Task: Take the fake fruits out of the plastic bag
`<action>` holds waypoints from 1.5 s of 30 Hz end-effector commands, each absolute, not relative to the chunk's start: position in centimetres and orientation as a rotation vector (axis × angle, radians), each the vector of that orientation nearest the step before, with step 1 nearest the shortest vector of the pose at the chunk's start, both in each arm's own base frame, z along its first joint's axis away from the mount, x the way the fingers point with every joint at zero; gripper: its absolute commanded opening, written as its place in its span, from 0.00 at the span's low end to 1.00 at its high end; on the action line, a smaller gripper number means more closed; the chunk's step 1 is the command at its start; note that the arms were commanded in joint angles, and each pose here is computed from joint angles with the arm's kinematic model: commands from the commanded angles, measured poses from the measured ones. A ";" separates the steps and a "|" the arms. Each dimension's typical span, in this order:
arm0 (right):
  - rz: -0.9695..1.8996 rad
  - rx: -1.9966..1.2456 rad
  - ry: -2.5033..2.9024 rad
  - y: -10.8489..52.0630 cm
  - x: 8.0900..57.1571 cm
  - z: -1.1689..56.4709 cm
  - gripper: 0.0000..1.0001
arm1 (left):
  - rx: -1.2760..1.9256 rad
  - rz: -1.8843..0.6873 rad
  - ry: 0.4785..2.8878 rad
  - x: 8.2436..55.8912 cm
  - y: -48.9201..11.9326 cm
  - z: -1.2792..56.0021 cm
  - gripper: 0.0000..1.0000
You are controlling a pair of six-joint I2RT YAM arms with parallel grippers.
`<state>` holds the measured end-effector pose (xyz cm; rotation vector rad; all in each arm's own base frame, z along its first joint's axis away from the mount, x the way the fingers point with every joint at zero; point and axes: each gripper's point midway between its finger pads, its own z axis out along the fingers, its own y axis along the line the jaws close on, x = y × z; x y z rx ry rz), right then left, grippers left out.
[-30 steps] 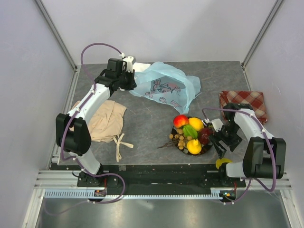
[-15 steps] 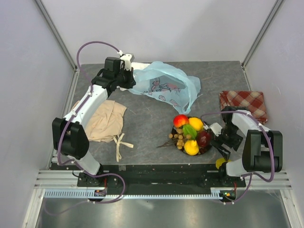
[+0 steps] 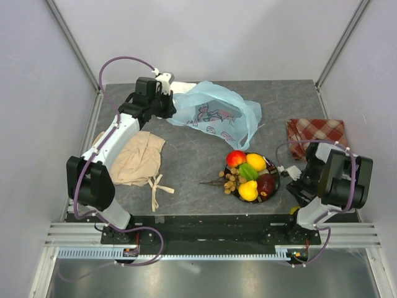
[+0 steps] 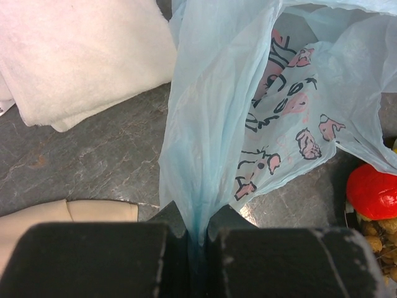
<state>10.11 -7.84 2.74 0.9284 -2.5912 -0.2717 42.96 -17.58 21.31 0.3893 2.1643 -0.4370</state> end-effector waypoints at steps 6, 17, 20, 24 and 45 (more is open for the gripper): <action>0.094 0.678 -3.046 -18.0 24.1 1.7 0.80 | 0.395 -0.468 2.095 43.1 -17.8 23.5 0.02; -0.171 0.792 -3.148 -14.3 23.3 4.3 0.83 | 0.426 -0.469 2.107 43.2 -18.0 22.9 0.02; -0.246 0.838 -3.201 -14.2 23.2 5.9 0.84 | 0.444 -0.469 2.105 43.2 -18.1 23.1 0.02; -0.344 1.194 -3.076 -14.1 20.9 8.9 0.85 | 0.469 -0.473 2.101 43.1 -18.2 23.4 0.02; -0.227 0.360 -3.201 -9.7 13.2 11.7 0.98 | 0.529 -0.465 2.122 42.2 -18.1 22.8 0.01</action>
